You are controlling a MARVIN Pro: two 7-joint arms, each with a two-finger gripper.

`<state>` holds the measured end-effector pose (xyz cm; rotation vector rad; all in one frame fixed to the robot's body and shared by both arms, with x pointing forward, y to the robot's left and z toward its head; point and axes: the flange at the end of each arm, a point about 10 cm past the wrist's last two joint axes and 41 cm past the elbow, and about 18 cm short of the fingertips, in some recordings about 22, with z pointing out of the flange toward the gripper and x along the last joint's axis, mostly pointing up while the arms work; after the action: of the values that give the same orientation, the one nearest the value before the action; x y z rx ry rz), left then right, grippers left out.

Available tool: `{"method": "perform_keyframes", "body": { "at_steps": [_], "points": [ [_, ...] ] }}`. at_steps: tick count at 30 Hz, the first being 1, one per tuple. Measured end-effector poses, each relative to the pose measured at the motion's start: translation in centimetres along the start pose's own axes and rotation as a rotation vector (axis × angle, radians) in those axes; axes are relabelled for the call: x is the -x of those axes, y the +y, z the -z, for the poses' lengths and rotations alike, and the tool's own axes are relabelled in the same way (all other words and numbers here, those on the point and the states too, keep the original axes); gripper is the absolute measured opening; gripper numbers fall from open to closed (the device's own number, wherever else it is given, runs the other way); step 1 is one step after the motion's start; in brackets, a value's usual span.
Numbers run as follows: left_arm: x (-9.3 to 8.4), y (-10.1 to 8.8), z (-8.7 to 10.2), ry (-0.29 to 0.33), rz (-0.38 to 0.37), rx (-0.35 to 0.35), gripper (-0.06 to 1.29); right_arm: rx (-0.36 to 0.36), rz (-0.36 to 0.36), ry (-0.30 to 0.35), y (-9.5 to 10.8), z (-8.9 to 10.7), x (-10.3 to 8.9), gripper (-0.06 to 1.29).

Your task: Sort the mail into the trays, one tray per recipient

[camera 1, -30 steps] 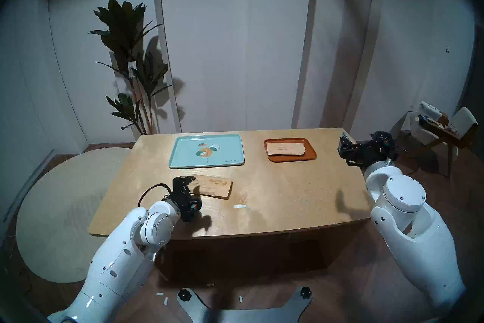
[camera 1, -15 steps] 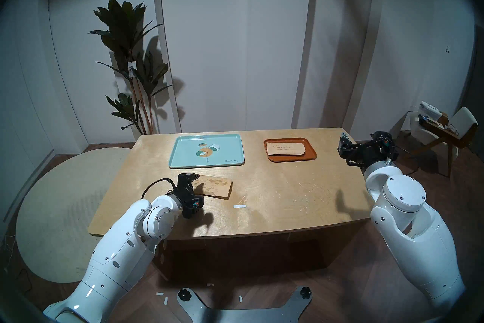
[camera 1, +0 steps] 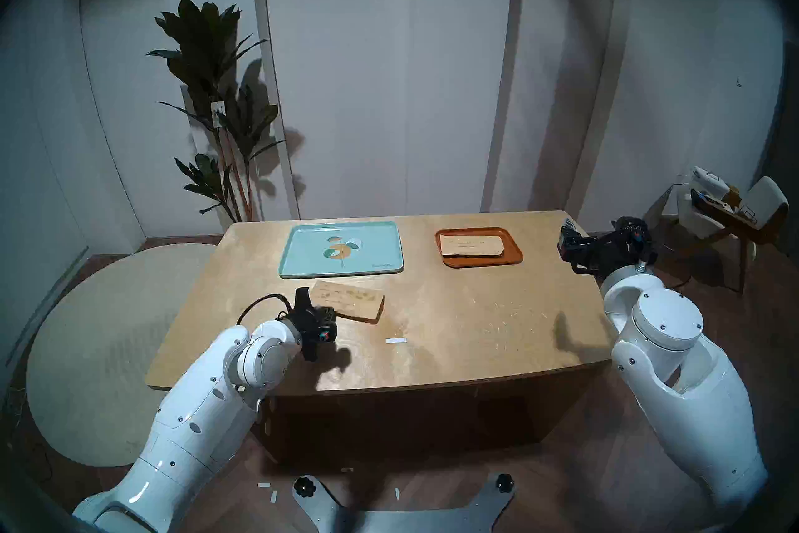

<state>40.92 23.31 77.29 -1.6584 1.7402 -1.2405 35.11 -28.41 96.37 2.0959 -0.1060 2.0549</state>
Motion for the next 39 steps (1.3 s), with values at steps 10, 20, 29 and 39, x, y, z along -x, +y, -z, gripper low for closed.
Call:
{"method": "perform_keyframes", "body": {
  "at_steps": [10, 20, 29, 39],
  "points": [
    [0.3, 0.6, 1.0, -0.007, 0.069, -0.007, -0.03, 0.0, 0.0, 0.0, 0.0, 0.0, 0.0, 1.25],
    [0.7, 0.2, 2.2, -0.046, 0.125, -0.119, -0.03, 0.0, 0.0, 0.0, 0.0, 0.0, 0.0, 1.25],
    [1.1, -0.8, 2.9, -0.07, 0.143, -0.18, -0.03, 0.0, 0.0, 0.0, 0.0, 0.0, 0.0, 1.25],
    [1.4, -6.7, 3.5, -0.057, 0.117, -0.259, -0.03, 0.0, 0.0, -0.001, 0.0, 0.0, 0.0, 1.25]
  ]
}}
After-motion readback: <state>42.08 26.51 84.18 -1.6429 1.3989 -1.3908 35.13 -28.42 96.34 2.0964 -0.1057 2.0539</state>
